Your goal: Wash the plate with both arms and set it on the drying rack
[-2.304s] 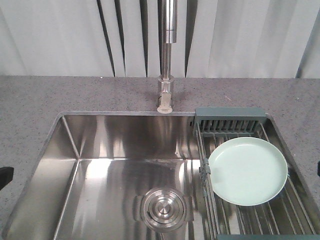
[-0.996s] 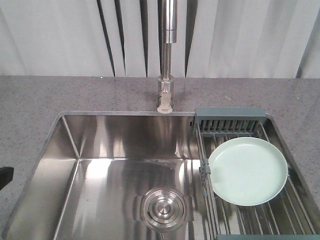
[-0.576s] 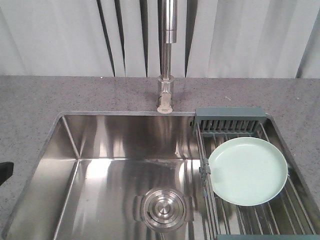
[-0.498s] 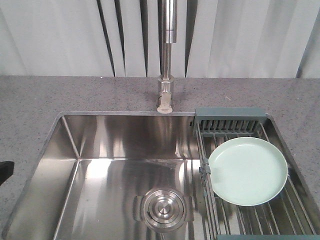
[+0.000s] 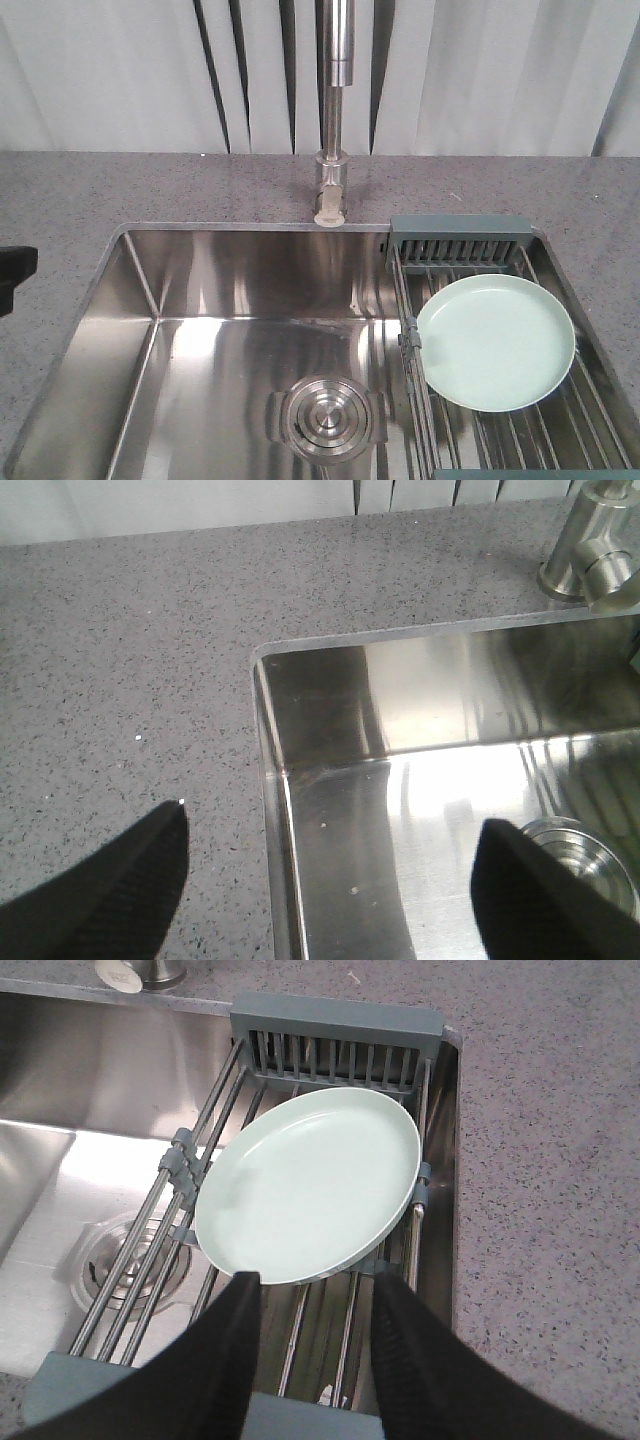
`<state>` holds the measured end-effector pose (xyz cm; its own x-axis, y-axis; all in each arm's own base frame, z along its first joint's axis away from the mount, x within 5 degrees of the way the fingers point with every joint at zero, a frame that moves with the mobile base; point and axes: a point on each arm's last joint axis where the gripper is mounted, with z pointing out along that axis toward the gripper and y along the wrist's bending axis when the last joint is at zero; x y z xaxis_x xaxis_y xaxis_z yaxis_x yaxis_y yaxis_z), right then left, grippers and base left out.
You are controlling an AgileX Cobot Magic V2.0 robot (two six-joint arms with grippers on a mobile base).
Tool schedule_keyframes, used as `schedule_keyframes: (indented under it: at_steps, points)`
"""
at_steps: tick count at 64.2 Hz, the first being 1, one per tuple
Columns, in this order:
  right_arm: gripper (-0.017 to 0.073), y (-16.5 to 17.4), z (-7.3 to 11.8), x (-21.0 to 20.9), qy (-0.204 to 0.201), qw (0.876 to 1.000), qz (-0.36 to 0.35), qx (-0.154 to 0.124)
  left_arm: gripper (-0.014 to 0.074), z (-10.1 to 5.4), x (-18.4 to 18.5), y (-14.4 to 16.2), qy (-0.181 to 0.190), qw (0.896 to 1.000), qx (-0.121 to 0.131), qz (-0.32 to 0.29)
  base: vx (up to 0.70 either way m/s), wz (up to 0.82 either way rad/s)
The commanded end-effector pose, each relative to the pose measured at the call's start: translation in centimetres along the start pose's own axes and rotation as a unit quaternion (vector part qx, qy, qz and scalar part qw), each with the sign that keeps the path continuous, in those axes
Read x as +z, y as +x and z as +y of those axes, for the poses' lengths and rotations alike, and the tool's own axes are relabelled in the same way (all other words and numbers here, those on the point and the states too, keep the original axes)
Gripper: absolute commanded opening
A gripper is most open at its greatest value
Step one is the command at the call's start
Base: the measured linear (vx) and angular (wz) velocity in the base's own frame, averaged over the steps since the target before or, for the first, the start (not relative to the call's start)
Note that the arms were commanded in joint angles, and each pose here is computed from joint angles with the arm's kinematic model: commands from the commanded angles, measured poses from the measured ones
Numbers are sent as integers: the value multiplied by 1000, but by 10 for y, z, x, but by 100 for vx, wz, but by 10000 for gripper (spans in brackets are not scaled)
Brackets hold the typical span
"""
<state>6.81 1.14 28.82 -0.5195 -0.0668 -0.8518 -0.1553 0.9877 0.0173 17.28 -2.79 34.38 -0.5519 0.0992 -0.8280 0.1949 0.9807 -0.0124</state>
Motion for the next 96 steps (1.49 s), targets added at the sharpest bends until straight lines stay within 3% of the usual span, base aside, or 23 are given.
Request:
schedule_keyframes:
  at_steps: [1,19,39,49,59,66,71,76,86,96]
  points:
    - [277,-12,0,-4,0,999,-40,-7,494,1,1,-28,0,999,-7,-37,0,0]
    - [277,-12,0,-4,0,999,-40,-7,326,4,31,-60,1,1000,-8,-19,0,0]
    - [277,-12,0,-4,0,999,-40,-7,-10,6,66,-76,2,1000,-7,10,0,0]
    - [277,-12,0,-4,0,999,-40,-7,-8,5,87,-84,18,999,8,35,0,0]
    - [277,-12,0,-4,0,999,-40,-7,-8,-6,108,-98,93,994,29,49,0,0]
    - [277,-12,0,-4,0,999,-40,-7,-8,-17,123,-106,164,983,71,31,0,0]
    - [277,-12,0,-4,0,999,-40,-7,-8,-25,134,-108,216,970,110,9,0,0]
    - [277,-12,0,-4,0,999,-40,-7,-8,-32,143,-109,259,958,123,-15,0,0]
    - [277,-12,0,-4,0,999,-40,-7,-8,-42,161,-105,322,932,159,-50,0,0]
    - [277,-12,0,-4,0,999,-40,-7,-8,-56,177,-99,353,910,206,-74,0,0]
